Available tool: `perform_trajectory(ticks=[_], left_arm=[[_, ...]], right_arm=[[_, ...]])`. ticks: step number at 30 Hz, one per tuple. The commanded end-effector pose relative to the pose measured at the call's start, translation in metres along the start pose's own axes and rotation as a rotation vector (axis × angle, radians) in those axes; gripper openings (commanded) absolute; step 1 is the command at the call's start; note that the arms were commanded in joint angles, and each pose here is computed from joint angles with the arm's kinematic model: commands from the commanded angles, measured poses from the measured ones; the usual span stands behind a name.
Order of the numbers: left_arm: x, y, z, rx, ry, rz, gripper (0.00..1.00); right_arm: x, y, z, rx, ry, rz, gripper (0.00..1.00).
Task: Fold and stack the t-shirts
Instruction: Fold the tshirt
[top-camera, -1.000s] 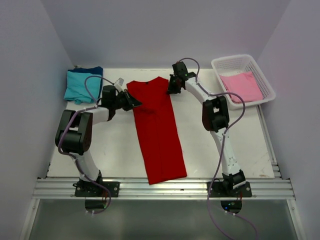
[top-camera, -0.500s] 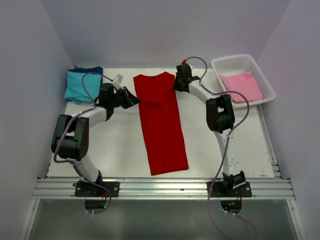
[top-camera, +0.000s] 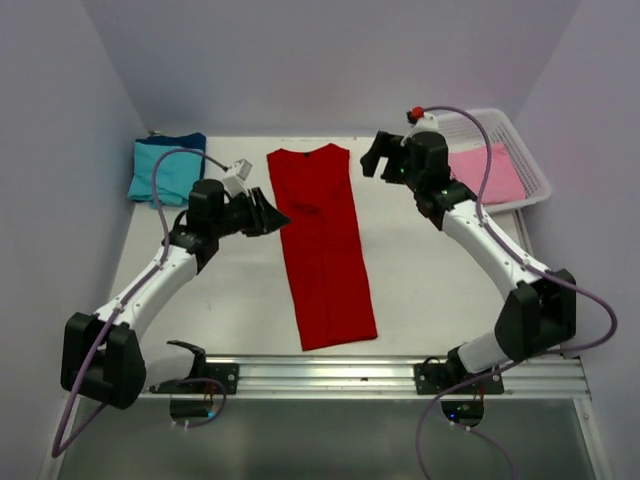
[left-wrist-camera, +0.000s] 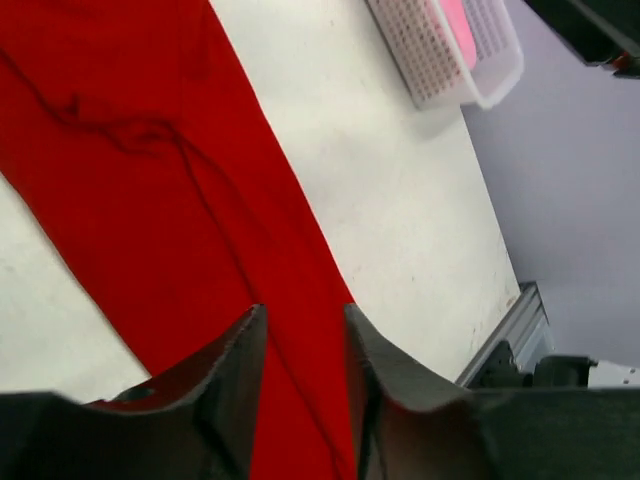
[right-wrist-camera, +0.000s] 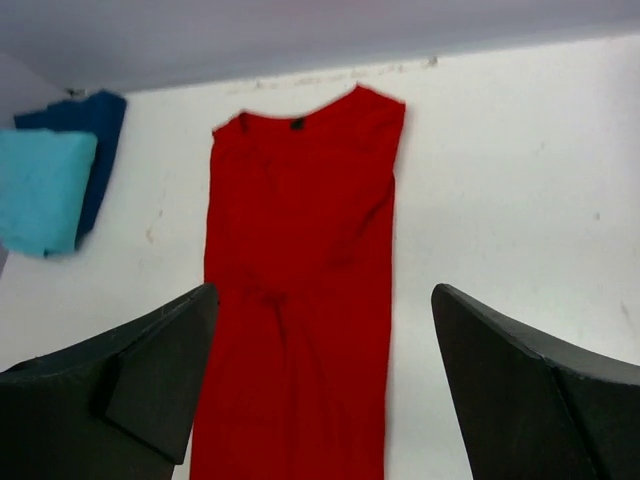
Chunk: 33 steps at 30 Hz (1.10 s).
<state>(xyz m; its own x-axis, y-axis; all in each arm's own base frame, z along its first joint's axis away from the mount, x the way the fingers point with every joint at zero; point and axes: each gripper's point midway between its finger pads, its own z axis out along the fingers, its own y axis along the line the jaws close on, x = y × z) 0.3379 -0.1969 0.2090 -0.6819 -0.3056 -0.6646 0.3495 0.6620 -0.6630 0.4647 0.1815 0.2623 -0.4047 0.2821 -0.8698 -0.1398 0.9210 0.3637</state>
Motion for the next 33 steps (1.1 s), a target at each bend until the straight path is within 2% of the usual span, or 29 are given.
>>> perform_trajectory(ticks=[1, 2, 3, 4, 5, 6, 9, 14, 22, 27, 28, 33], left_arm=[[0.092, 0.028, -0.025, -0.157, 0.220, -0.097, 0.43], [0.109, 0.023, -0.029, -0.153, 0.250, -0.130, 0.45], [0.124, 0.023, -0.034, -0.160, 0.275, -0.155, 0.50], [0.143, 0.026, -0.044, -0.166, 0.294, -0.176, 0.53], [0.158, 0.022, -0.048, -0.165, 0.318, -0.203, 0.59], [0.178, 0.030, -0.055, -0.198, 0.356, -0.228, 0.61], [0.198, 0.030, -0.072, -0.232, 0.373, -0.246, 0.68], [0.211, 0.023, -0.086, -0.217, 0.353, -0.292, 0.70], [0.245, 0.024, -0.083, -0.221, 0.366, -0.376, 0.69], [0.281, 0.016, -0.074, -0.214, 0.428, -0.345, 0.69], [0.294, 0.014, -0.075, -0.226, 0.469, -0.340, 0.69], [0.304, 0.012, -0.067, -0.246, 0.460, -0.305, 0.69]], right_arm=[[0.093, -0.013, -0.036, -0.009, 0.232, -0.042, 0.93], [0.105, -0.014, -0.048, -0.007, 0.258, -0.029, 0.96], [0.099, -0.004, -0.069, -0.039, 0.225, -0.019, 0.97], [0.131, -0.010, -0.081, -0.053, 0.288, -0.010, 0.97], [0.139, -0.006, -0.093, -0.070, 0.300, 0.008, 0.98], [0.157, -0.005, -0.110, -0.090, 0.327, 0.007, 0.98], [0.190, -0.002, -0.146, -0.136, 0.395, 0.060, 0.97], [0.223, -0.004, -0.186, -0.156, 0.454, 0.144, 0.95], [0.272, -0.026, -0.213, -0.105, 0.572, 0.197, 0.87], [0.299, -0.036, -0.218, -0.085, 0.616, 0.208, 0.86], [0.301, -0.037, -0.217, -0.083, 0.611, 0.214, 0.86], [0.314, -0.044, -0.220, -0.067, 0.625, 0.219, 0.85]])
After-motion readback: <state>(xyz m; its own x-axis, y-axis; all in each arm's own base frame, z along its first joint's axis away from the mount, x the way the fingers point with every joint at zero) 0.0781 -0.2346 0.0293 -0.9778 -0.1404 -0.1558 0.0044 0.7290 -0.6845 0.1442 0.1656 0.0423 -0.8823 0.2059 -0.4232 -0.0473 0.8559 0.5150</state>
